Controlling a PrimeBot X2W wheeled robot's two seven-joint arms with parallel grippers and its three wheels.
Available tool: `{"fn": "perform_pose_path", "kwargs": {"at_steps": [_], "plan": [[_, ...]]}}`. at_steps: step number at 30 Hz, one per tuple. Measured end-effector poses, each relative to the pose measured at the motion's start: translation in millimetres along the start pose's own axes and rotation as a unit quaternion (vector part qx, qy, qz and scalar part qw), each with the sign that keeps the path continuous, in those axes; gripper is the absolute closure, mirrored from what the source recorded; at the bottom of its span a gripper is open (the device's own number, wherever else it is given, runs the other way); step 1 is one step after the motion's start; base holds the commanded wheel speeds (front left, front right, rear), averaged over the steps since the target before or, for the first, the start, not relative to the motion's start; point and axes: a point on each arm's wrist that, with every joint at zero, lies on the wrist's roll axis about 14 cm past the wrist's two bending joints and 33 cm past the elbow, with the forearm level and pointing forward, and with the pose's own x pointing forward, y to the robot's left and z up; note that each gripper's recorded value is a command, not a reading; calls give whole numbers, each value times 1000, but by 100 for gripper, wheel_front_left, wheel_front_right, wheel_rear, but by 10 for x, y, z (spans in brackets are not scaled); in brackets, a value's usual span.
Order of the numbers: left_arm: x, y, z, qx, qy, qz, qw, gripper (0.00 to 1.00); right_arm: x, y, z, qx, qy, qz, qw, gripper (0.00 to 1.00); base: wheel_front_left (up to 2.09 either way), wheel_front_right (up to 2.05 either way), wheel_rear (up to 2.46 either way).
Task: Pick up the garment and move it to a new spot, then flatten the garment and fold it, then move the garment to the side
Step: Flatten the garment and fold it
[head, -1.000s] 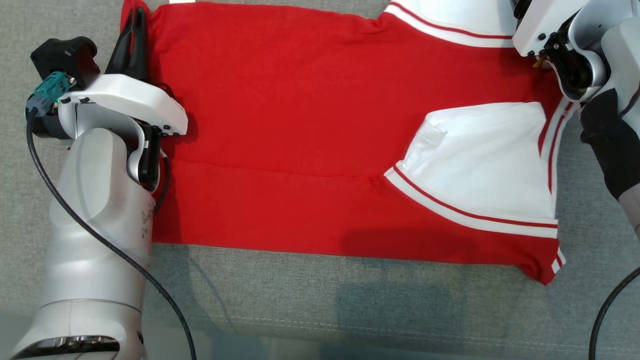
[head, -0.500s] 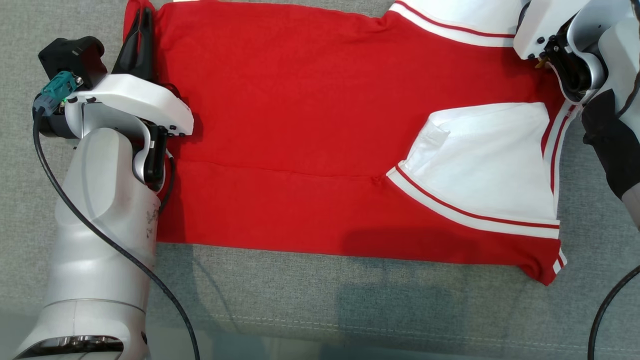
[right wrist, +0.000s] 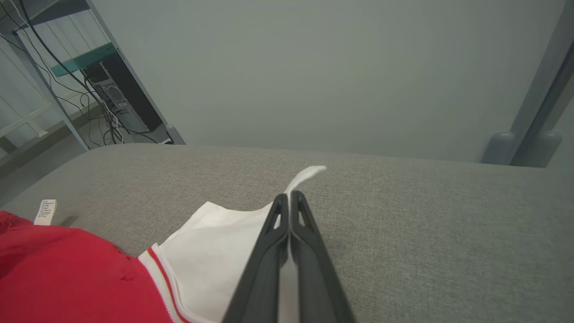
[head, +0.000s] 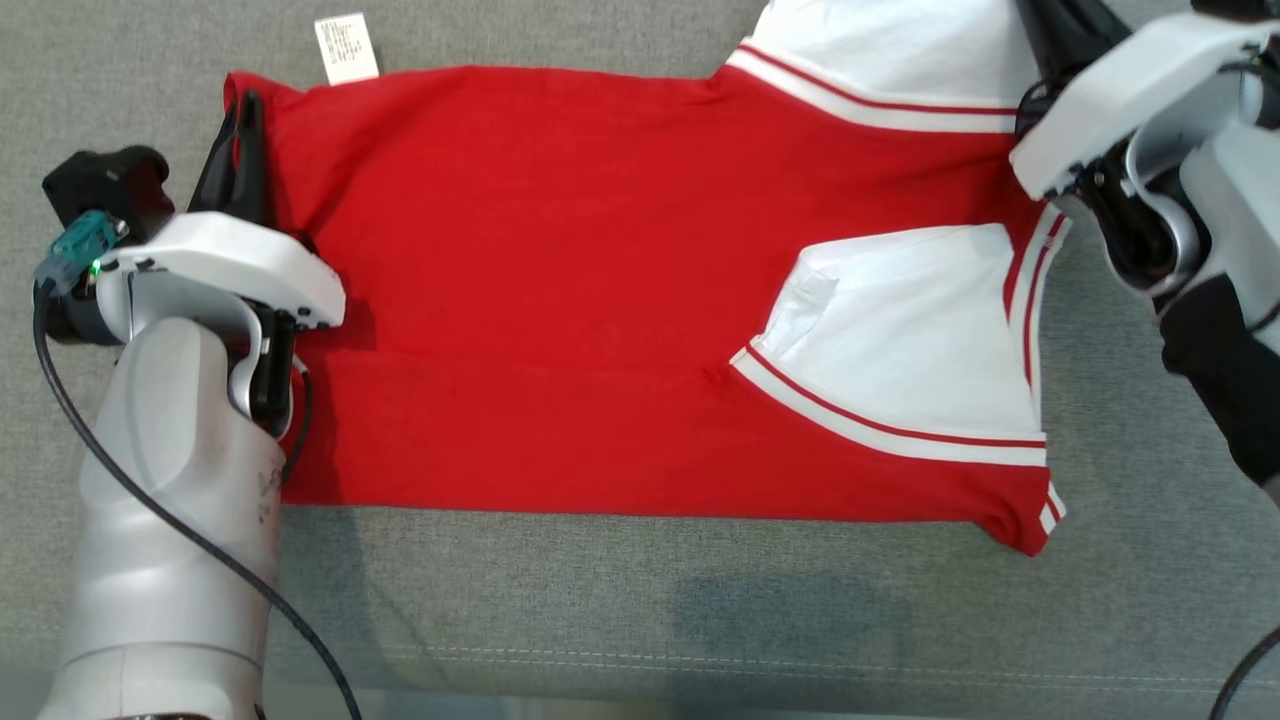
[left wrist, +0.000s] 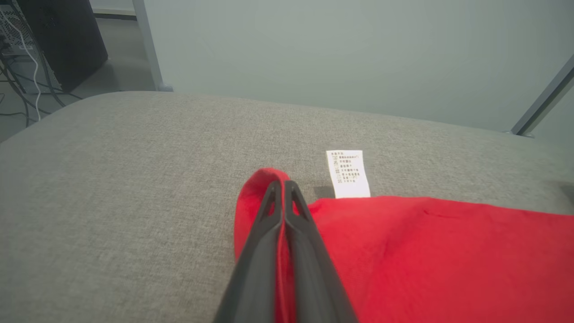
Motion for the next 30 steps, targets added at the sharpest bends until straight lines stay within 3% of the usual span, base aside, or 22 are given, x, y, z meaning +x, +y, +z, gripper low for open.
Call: {"fn": "perform_pose_path", "kwargs": {"at_steps": [5,9,17,30], "plan": [[-177,41,11,-3,2,3,1000,100,-341,212,171,19,-40,46,998,100,0,0,0],[-311,63,-7,-9,7,6,1000,100,-618,362,48,24,-22,74,997,100,0,0,0],[-566,200,-172,-8,37,18,999,100,-1035,281,-159,51,11,61,997,100,0,0,0],[-771,312,-403,-21,81,29,996,100,-1441,519,-562,111,63,76,989,100,0,0,0]]}}
